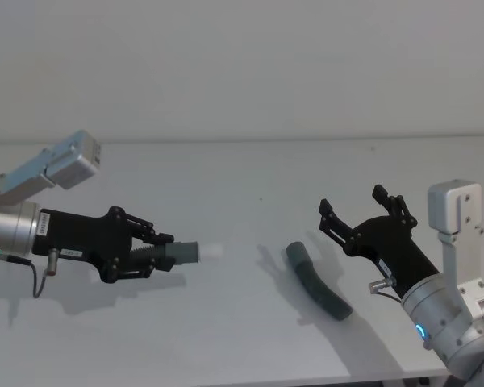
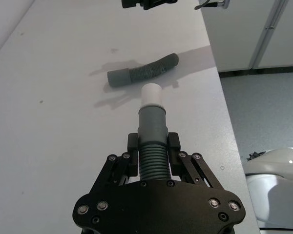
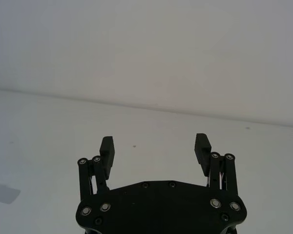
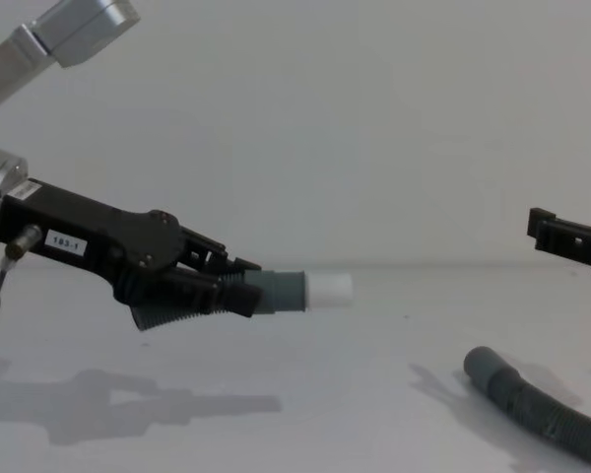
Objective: Use both hands to pick up one end of the pipe from the table, align the ends, and insert them.
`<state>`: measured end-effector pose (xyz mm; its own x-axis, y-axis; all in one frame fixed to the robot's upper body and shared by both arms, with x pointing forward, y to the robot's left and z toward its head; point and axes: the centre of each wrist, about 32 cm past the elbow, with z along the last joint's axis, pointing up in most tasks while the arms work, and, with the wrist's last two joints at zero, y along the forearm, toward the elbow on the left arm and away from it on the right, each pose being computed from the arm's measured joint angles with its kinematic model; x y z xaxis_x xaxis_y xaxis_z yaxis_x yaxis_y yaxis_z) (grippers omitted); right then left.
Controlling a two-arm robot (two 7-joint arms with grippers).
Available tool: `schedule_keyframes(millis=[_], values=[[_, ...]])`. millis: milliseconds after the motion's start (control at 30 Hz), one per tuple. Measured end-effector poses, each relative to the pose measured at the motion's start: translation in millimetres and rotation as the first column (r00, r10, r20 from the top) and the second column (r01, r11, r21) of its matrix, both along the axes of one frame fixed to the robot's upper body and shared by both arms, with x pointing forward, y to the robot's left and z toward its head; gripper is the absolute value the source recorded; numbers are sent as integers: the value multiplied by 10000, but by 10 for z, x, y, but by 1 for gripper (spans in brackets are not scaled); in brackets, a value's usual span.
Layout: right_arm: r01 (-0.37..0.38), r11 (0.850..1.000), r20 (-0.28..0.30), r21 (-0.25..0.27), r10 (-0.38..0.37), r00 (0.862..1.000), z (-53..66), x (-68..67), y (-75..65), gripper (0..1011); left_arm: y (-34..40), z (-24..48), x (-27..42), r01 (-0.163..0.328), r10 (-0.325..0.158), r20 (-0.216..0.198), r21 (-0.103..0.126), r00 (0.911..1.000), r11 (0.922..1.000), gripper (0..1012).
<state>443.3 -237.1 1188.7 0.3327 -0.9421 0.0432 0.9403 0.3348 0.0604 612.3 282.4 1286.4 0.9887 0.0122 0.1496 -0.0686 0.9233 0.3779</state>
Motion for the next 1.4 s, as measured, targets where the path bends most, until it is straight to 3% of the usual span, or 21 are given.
schedule_keyframes(millis=[433, 800, 1400], values=[[14, 10000, -58, 3, -14, 10000, 5, -5, 3, 1000, -21, -17, 35, 245, -246, -70, -171, 9997, 9996, 322], [2, 9998, -874, -206, -20, 9962, 92, -63, 8, 1000, -29, -25, 45, 318, -320, -88, -224, 9994, 9992, 322], [-961, 9889, -1986, -1135, 722, 9774, 218, -185, -107, 1000, -33, -28, 50, 358, -361, -98, -251, 9993, 9990, 322]])
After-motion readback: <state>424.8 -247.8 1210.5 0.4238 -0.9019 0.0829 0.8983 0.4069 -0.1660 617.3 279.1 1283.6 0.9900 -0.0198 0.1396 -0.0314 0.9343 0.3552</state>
